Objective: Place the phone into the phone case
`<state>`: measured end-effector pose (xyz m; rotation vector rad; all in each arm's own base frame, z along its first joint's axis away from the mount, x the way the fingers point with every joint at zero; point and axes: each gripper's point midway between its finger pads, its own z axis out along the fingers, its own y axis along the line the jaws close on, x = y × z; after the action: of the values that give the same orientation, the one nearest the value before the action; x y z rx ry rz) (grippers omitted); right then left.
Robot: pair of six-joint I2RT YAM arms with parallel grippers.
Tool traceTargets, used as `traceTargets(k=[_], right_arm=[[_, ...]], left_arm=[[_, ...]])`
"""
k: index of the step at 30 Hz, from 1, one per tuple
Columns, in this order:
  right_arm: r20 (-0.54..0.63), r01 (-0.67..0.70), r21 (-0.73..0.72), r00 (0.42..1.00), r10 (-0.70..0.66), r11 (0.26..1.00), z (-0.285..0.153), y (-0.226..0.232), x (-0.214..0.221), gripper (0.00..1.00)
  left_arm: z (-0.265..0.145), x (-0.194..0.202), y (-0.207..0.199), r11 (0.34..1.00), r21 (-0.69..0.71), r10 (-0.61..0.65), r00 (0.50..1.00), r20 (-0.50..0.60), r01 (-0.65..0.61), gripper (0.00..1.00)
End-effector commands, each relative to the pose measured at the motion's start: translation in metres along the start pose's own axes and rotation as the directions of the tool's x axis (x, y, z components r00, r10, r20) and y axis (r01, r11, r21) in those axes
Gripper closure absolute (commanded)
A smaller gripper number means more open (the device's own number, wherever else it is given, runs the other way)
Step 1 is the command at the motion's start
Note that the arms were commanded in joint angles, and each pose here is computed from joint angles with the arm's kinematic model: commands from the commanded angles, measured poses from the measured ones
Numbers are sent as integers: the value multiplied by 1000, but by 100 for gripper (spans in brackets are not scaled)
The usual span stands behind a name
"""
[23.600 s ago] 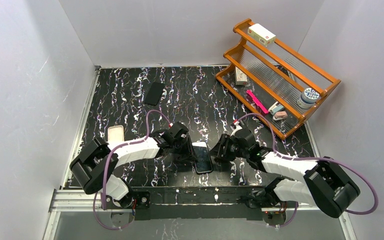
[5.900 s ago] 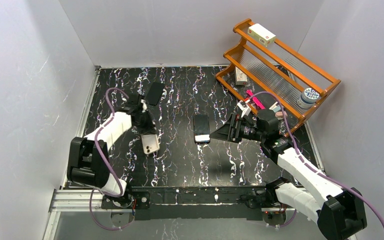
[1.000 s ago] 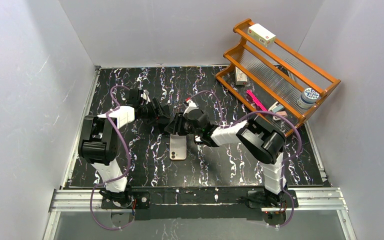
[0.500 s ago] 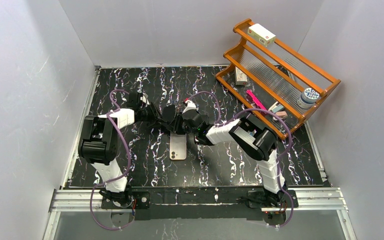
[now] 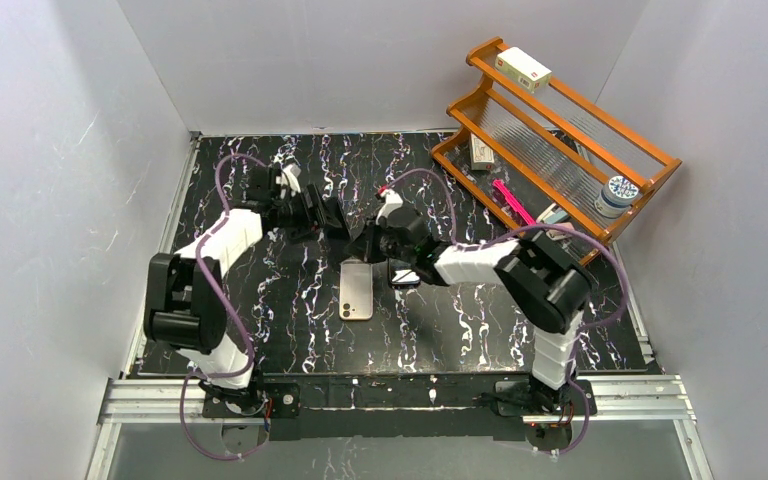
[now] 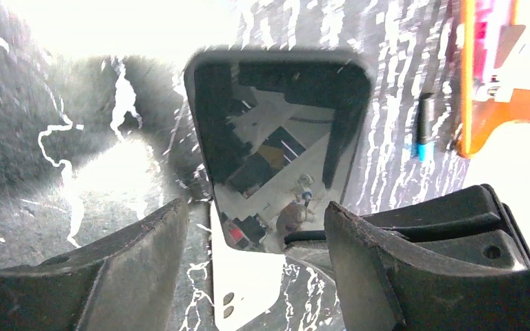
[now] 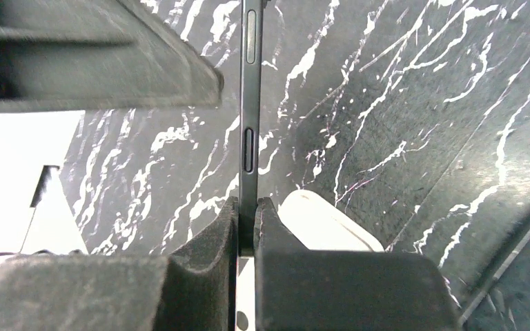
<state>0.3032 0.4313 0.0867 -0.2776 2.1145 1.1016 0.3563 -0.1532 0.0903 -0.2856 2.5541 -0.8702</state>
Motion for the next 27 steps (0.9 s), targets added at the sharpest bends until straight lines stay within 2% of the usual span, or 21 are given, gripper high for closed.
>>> traceTargets(k=[1, 5, 7, 9, 13, 14, 16, 18, 21, 25, 27], right_arm=[[58, 107, -161, 993, -99, 981, -45, 34, -55, 99], [-58, 127, -228, 988, -144, 965, -87, 25, -52, 99], [-114, 154, -252, 976, -188, 955, -107, 23, -46, 99], [-173, 189, -271, 955, -241, 944, -127, 23, -39, 99], [-306, 193, -329, 905, -297, 924, -163, 32, -21, 99], [-334, 184, -352, 891, -306, 918, -171, 36, -16, 99], [-364, 181, -394, 869, -334, 901, -186, 44, -12, 99], [-370, 181, -446, 854, -365, 877, -201, 55, -10, 99], [-327, 219, -487, 852, -409, 845, -219, 71, -18, 99], [-256, 253, -547, 857, -448, 798, -238, 92, -28, 99], [-244, 258, -567, 855, -459, 782, -244, 98, -30, 99]], left_arm=[[-45, -22, -49, 978, 104, 172, 981, 89, -181, 32], [-66, -17, -90, 909, 273, 293, 948, 123, -316, 38], [-77, -9, -110, 835, 332, 406, 899, 165, -439, 39], [-88, 1, -127, 747, 354, 517, 826, 223, -563, 39], [-114, 26, -161, 510, 431, 669, 658, 345, -745, 40], [-121, 35, -168, 428, 453, 702, 603, 378, -782, 39], [-136, 55, -180, 280, 496, 736, 515, 438, -822, 36], [-148, 70, -188, 175, 521, 746, 458, 483, -835, 33], [-158, 85, -193, 110, 573, 745, 449, 493, -812, 31], [-158, 104, -194, 97, 644, 756, 477, 448, -759, 32], [-156, 111, -196, 97, 653, 765, 476, 434, -751, 31]])
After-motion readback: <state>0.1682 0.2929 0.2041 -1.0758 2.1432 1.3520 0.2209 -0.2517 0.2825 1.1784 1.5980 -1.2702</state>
